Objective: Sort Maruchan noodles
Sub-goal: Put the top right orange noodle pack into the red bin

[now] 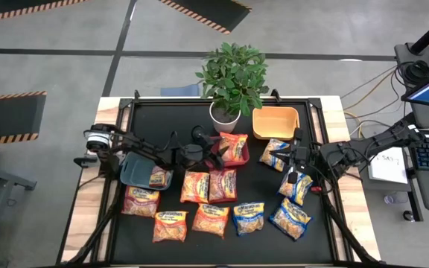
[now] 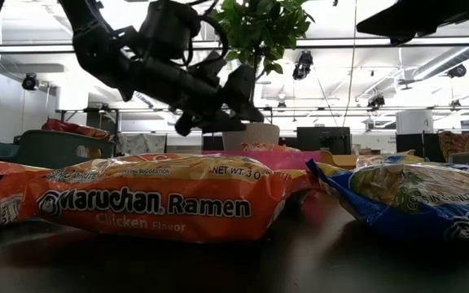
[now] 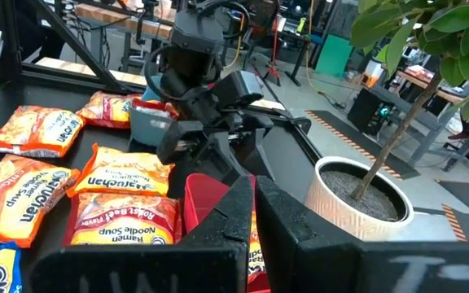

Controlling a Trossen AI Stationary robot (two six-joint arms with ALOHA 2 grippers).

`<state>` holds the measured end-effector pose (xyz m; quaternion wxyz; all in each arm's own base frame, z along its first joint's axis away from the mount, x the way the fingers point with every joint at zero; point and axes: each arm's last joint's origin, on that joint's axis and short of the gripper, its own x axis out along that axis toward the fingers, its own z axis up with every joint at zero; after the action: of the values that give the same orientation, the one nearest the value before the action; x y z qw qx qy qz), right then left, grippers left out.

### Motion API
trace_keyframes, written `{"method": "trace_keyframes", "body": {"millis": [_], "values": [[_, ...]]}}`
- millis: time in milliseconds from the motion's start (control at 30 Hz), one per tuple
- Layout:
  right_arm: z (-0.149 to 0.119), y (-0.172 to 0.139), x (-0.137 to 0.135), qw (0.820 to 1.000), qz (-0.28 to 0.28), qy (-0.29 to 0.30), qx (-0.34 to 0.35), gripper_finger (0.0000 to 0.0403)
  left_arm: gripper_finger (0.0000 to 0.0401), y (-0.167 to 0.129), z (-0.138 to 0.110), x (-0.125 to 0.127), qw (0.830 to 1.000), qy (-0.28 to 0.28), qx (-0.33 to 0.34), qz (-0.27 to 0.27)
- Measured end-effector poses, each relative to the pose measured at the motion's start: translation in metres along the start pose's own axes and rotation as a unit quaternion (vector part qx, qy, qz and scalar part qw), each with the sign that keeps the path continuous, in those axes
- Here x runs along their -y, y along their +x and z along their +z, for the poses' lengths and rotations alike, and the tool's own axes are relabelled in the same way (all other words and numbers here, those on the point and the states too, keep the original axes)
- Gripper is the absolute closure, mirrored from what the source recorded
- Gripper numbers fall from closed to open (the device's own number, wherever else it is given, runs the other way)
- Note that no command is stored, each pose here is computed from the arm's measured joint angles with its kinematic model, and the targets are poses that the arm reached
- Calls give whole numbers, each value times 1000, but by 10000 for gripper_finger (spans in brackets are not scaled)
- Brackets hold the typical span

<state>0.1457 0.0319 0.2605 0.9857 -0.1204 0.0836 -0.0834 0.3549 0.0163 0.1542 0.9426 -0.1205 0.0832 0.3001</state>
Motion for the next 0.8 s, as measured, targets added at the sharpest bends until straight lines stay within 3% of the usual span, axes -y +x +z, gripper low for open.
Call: {"method": "trace_keyframes", "body": {"millis": [433, 800], "values": [[0, 0, 0, 1000, 0, 0, -1, 394, 131, 13, -4, -20, 999, -7, -12, 41], [0, 0, 0, 1000, 0, -3, -1, 394, 127, 24, -17, -22, 999, -21, 18, 35]]}}
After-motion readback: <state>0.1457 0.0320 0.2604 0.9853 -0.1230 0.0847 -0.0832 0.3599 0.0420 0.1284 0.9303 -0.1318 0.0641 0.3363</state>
